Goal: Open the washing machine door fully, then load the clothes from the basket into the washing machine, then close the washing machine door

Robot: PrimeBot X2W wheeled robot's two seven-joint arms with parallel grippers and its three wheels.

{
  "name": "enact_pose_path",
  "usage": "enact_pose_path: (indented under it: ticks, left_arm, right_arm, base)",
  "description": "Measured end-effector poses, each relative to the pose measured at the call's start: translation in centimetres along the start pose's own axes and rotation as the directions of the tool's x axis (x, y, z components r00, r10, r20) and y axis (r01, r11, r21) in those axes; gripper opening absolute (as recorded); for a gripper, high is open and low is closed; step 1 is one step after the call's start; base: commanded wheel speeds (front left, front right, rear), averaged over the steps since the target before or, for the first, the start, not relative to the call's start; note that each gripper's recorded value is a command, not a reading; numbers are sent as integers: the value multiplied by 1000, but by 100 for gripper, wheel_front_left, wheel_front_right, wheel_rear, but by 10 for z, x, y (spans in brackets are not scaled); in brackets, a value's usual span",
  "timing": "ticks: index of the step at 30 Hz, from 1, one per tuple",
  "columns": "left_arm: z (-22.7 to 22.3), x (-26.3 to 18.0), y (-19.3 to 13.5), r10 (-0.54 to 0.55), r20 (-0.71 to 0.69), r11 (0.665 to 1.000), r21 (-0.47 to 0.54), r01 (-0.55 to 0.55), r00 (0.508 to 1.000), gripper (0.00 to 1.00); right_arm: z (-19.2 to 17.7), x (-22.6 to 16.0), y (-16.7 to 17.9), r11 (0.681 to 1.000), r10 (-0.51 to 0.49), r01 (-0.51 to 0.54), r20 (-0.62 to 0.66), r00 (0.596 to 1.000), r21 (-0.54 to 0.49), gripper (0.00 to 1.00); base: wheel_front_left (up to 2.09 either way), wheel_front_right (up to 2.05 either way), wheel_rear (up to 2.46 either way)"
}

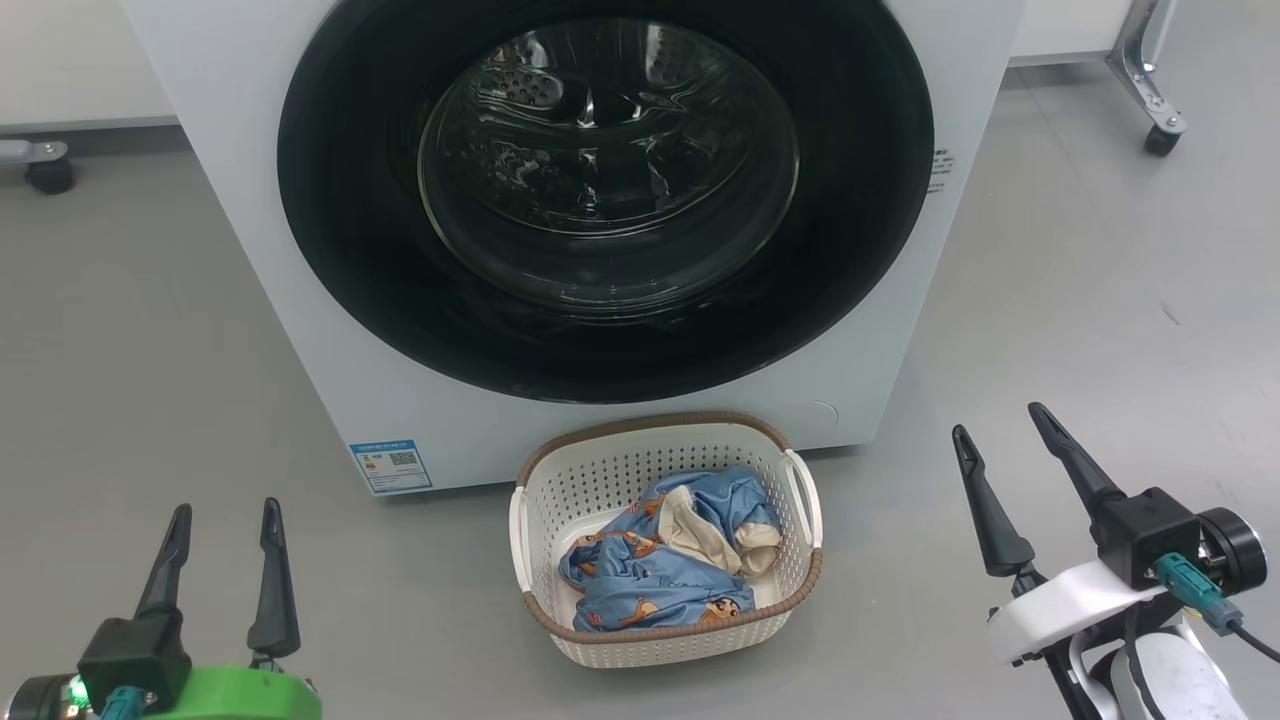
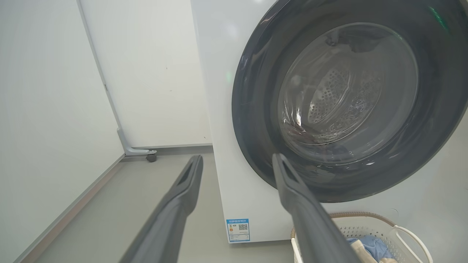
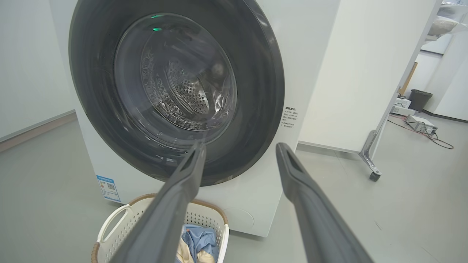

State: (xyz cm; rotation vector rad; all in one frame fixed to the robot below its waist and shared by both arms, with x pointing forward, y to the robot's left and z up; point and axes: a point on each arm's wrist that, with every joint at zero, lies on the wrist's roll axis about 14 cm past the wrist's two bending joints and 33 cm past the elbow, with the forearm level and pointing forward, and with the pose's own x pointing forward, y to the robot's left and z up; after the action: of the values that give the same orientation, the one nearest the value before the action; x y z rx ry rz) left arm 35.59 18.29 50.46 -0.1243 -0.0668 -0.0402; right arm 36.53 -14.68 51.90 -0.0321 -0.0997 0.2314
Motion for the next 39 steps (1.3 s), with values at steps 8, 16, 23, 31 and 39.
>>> enact_pose_path:
  ticks: [8, 16, 23, 31, 39]
  left_arm:
    - [-5, -3, 2, 6, -14, 1000, -2, -6, 1000, 100]
    - [-14, -7, 4, 12, -43, 1000, -5, -12, 999, 100]
    - [-14, -8, 6, 20, -44, 1000, -5, -20, 999, 100]
    - [-14, -9, 10, 34, -45, 999, -5, -34, 998, 100]
    - [-15, -9, 13, 43, -47, 999, -5, -44, 998, 100]
  right_arm:
    - [1, -2, -4, 1000, -14, 14, 2, 1000, -6, 100]
    - [-7, -5, -10, 1000, -30, 30, -23, 999, -8, 100]
    - [-19, -8, -10, 999, -30, 29, -63, 998, -22, 100]
    - [-30, -10, -13, 999, -42, 41, -98, 994, -22, 100]
    - [-35, -11, -14, 999, -45, 42, -113, 993, -23, 100]
  base:
    - [0, 0, 0]
    - [0, 0, 0]
    - [0, 0, 0]
    - [0, 0, 0]
    - [0, 0, 0]
